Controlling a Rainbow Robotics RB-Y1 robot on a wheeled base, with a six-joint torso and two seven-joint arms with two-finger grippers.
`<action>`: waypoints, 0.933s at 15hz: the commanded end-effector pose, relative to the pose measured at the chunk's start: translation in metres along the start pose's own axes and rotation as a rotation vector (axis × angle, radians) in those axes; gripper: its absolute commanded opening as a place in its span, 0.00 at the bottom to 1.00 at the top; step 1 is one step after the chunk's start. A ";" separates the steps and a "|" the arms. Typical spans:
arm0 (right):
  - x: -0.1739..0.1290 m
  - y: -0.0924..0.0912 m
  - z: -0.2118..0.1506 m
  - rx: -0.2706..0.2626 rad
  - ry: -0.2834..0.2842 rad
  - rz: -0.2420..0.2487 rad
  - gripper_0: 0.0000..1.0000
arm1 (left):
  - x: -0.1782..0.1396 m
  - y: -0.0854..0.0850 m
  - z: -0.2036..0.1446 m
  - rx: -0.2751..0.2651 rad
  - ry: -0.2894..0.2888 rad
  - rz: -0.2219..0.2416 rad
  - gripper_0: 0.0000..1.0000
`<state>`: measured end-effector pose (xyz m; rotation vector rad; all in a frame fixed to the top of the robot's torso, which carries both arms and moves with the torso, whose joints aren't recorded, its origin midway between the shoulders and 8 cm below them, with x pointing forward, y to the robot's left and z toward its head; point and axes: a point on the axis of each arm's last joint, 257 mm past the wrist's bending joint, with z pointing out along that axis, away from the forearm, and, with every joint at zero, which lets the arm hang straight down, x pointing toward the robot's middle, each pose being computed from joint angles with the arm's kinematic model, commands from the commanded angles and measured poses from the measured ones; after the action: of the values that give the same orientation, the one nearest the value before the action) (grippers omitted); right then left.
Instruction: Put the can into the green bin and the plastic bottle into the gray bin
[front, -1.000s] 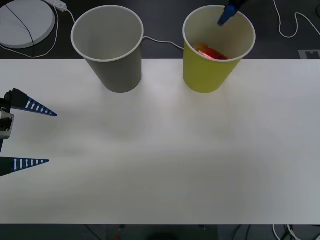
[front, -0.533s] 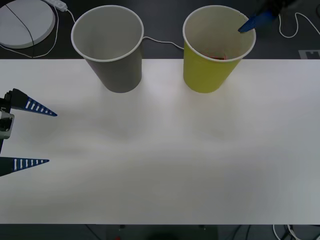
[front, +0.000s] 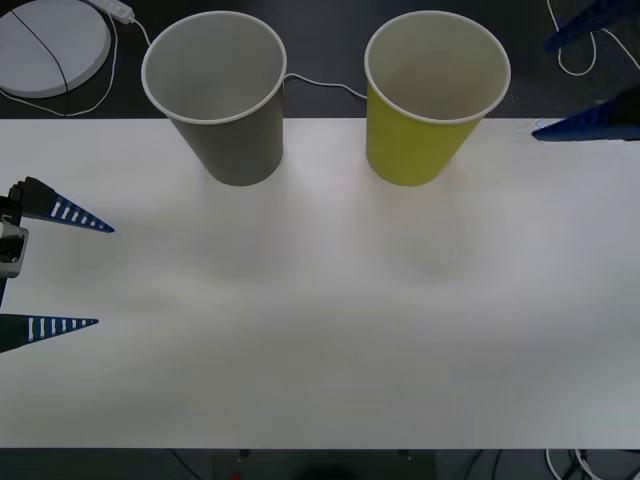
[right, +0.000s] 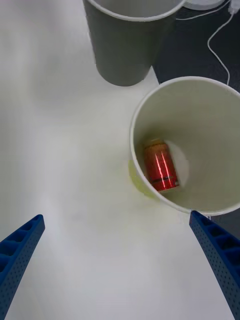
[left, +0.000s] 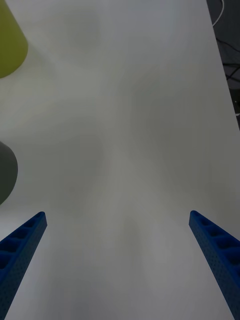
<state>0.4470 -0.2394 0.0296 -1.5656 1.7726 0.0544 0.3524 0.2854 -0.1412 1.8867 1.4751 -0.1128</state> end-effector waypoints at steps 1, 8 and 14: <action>0.016 0.028 -0.004 -0.040 -0.045 -0.040 1.00 | 0.000 0.000 0.000 0.000 0.000 0.000 1.00; 0.051 0.083 -0.005 -0.102 -0.099 -0.125 1.00 | 0.000 0.000 0.000 0.000 0.000 0.000 1.00; 0.082 0.113 0.001 -0.115 -0.139 -0.158 1.00 | 0.000 0.000 0.000 0.000 0.000 0.000 1.00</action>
<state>0.3546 -0.2779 -0.0615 -1.7369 1.5640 0.1845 0.3524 0.2854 -0.1412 1.8867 1.4751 -0.1128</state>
